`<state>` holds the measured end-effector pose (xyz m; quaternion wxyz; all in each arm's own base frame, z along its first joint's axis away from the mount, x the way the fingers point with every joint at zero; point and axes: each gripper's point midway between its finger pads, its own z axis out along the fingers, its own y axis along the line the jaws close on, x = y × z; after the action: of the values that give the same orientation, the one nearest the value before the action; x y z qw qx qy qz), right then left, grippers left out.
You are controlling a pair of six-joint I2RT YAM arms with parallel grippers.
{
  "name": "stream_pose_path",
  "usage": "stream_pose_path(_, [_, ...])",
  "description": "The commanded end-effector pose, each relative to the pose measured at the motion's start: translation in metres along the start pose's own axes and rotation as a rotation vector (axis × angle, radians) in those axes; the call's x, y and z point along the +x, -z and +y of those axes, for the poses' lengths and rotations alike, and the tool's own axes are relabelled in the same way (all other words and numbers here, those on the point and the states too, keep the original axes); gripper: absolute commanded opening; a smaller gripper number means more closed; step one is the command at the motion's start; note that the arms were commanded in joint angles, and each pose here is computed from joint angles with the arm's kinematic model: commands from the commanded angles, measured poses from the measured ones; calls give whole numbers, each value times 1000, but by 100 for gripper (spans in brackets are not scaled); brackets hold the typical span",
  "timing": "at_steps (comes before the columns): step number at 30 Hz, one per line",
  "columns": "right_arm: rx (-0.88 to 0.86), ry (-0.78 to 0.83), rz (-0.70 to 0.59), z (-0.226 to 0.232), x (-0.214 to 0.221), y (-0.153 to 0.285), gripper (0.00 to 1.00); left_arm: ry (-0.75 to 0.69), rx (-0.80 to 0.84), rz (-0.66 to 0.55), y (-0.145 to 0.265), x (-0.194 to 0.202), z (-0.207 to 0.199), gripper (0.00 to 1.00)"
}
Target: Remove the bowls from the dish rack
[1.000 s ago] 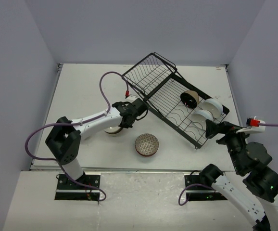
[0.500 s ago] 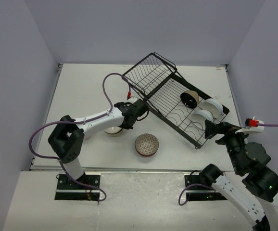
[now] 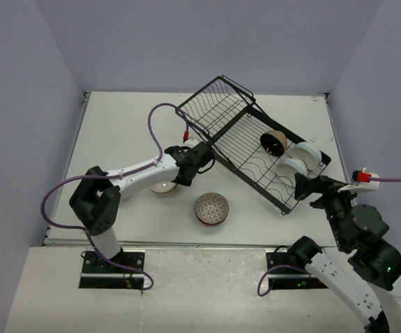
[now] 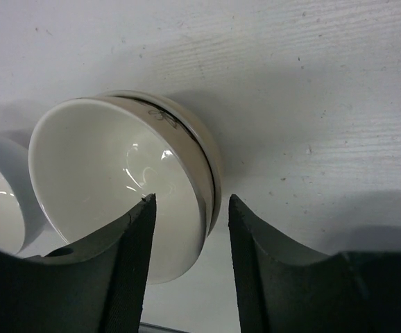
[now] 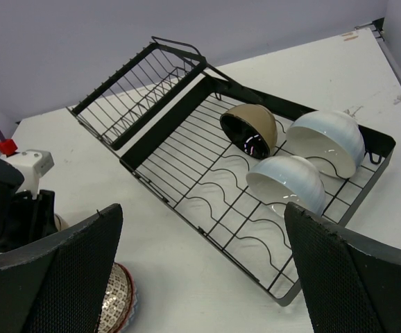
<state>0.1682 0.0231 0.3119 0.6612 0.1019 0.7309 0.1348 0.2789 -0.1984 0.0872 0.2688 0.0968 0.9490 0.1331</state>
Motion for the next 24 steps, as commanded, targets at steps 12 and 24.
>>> stream_pose_path(12, [-54, 8, 43, 23, 6, -17, 99, 128, 62, -259, 101, -49, 23, 84])
stream_pose_path(24, [-24, 13, 175, 50, 43, -63, 99, 626, 615, -683, 217, -78, 56, 100])
